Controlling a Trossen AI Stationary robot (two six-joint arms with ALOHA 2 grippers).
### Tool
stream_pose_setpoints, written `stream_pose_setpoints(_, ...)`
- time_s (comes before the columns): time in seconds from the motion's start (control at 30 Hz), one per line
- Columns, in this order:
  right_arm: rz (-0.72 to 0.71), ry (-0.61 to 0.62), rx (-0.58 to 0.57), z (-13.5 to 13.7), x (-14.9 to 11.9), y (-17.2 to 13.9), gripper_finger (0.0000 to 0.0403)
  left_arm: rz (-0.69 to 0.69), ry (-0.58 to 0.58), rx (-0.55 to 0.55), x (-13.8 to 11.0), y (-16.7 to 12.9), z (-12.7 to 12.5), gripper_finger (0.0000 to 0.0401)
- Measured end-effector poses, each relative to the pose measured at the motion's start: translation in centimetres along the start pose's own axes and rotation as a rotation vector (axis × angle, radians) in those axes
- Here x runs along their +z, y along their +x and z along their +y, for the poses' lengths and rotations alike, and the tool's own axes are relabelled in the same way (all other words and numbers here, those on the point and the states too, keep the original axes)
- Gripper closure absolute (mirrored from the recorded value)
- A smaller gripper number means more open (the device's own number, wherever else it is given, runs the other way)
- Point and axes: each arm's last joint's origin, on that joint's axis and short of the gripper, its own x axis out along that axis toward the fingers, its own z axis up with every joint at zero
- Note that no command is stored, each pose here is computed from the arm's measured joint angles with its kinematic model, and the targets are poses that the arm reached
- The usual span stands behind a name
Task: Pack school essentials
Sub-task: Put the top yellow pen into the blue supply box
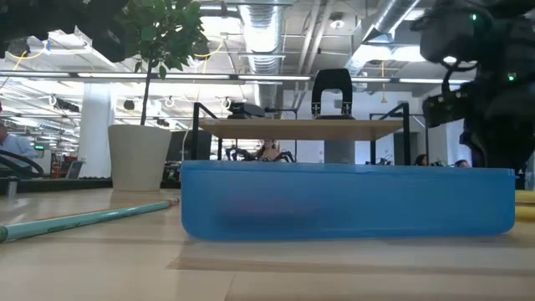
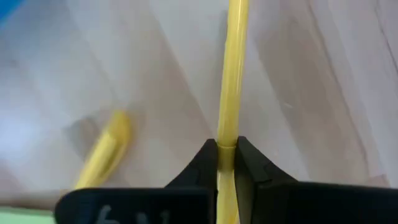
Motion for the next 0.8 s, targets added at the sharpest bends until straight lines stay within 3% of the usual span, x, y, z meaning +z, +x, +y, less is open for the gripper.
stream_pose_setpoints(0.33,-0.182,-0.020,0.114,2.7,3.1,-4.7,0.0370,-0.002,0.002,0.007,0.0,0.0,0.0,0.0315)
stream_pose_setpoints(0.6,-0.327,-0.261,0.177,8.6,7.6,-6.9,0.0371,-0.005,0.002,0.008,0.0,0.0,0.0,0.0315)
stream_pose_setpoints(0.8,-0.266,-0.454,0.112,12.6,10.5,-5.1,0.0368,-0.002,0.002,0.007,0.0,0.0,0.0,0.0315)
